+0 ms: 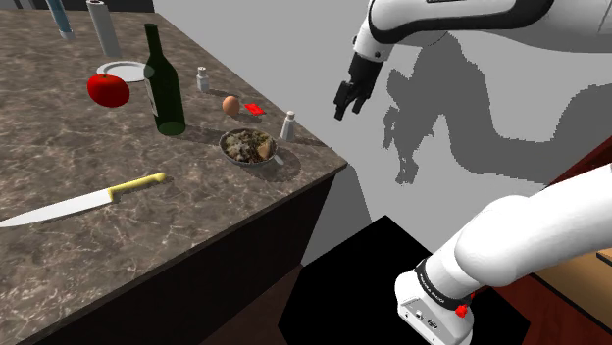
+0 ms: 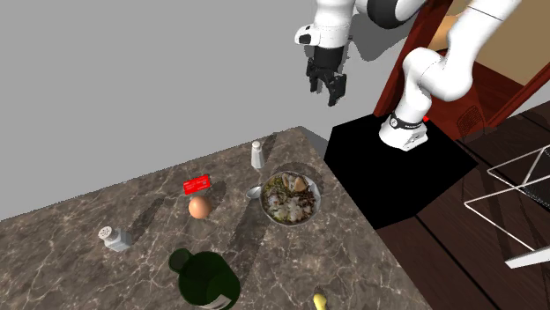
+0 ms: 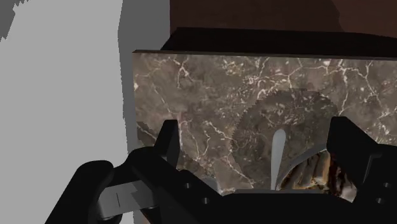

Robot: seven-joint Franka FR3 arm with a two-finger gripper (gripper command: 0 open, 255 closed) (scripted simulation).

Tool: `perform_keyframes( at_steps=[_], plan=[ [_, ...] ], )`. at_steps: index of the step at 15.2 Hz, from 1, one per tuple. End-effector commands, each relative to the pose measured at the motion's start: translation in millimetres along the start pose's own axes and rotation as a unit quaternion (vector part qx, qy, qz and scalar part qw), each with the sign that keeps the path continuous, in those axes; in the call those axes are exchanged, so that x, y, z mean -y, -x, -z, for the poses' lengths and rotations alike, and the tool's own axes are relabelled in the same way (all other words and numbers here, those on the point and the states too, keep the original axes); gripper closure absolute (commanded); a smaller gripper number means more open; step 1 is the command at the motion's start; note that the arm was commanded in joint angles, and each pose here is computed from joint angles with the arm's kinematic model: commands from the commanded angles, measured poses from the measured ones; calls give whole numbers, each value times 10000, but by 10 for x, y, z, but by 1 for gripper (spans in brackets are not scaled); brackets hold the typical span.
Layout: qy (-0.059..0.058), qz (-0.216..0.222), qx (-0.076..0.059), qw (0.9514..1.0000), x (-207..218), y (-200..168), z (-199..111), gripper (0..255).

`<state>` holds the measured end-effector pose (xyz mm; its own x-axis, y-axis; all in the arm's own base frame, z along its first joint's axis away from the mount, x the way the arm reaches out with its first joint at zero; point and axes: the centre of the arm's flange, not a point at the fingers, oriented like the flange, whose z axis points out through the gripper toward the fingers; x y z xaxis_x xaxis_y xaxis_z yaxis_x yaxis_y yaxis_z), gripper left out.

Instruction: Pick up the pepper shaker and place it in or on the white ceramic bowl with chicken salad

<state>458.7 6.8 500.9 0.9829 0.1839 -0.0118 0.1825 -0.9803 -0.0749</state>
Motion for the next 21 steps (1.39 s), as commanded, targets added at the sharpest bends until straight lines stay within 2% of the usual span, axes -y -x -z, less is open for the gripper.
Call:
perform_keyframes(
  at_steps=[1,17,21],
  plan=[
    [-9,8,-18,10000,-13,-243,-89,0],
    [-87,77,-137,9998,-378,-2133,-884,0],
    [-90,79,-141,9998,-386,-2199,-1068,0]
  ],
)
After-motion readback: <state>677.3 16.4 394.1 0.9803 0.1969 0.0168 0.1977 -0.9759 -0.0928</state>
